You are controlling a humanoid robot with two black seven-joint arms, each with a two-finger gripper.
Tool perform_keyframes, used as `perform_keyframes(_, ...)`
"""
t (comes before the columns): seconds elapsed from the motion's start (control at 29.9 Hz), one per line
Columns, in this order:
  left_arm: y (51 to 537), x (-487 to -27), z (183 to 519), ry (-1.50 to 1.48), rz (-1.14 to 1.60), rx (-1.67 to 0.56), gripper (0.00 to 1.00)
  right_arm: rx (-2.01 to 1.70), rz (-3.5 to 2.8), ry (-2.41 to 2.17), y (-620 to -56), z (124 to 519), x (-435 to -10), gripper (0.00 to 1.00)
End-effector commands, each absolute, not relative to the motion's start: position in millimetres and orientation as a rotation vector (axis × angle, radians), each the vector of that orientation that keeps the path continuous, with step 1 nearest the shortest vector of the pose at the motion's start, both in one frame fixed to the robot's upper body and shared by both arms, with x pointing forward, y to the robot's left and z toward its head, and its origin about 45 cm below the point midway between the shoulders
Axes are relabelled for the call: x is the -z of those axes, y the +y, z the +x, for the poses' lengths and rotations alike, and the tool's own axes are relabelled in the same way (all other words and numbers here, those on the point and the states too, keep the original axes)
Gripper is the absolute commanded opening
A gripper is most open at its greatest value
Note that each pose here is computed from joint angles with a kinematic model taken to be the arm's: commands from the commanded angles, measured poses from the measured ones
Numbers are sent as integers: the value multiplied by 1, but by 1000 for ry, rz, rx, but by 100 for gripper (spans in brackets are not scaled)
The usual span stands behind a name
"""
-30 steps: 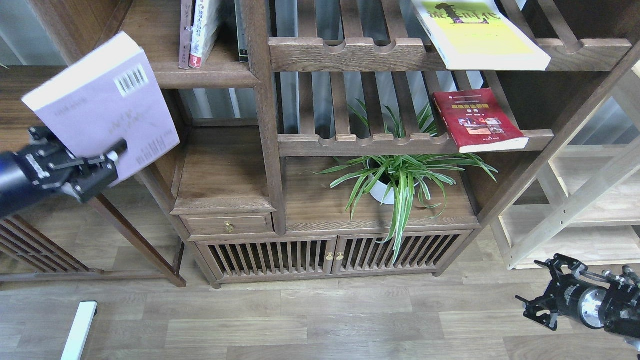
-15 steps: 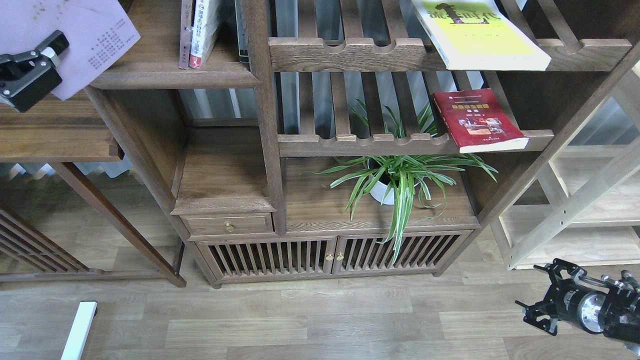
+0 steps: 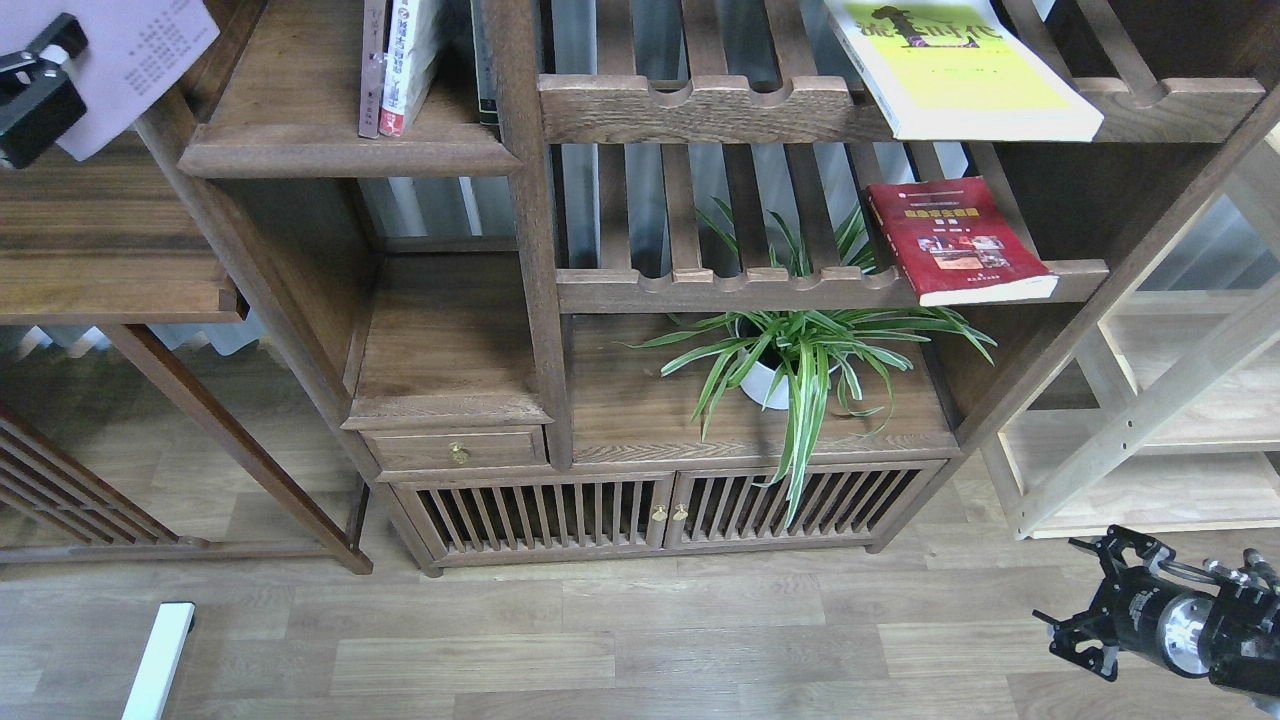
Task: Organize books on shelf
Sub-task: 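Insert the lavender book upright beside the standing books with the left gripper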
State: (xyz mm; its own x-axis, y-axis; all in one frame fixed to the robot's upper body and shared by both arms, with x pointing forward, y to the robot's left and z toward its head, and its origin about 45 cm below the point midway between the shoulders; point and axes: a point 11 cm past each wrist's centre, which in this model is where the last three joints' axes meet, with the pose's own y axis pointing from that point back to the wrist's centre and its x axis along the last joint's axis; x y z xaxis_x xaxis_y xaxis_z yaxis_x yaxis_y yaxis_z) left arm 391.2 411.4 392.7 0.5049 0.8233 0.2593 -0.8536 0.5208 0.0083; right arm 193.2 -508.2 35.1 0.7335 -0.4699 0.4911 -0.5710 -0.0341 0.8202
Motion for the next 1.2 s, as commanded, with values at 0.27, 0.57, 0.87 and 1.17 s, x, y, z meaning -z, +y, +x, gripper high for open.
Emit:
perform_keyframes(0.27, 376, -377, 409, -210, 113, -995, 0, -91, 1666, -836, -509, 188, -33, 93)
perform_keyframes(0.57, 346, -376, 428, -227, 140, -1004, 0, -94, 1667, -839, -509, 188, -33, 93)
perform_keyframes(0.87, 351, -380, 438, -232, 175, -1095, 0, -89, 1668, -838, -508, 185, -31, 93)
perform_keyframes(1.17, 352, -377, 447, -226, 197, -1141, 0, -98, 1666, -842, -506, 185, -31, 93)
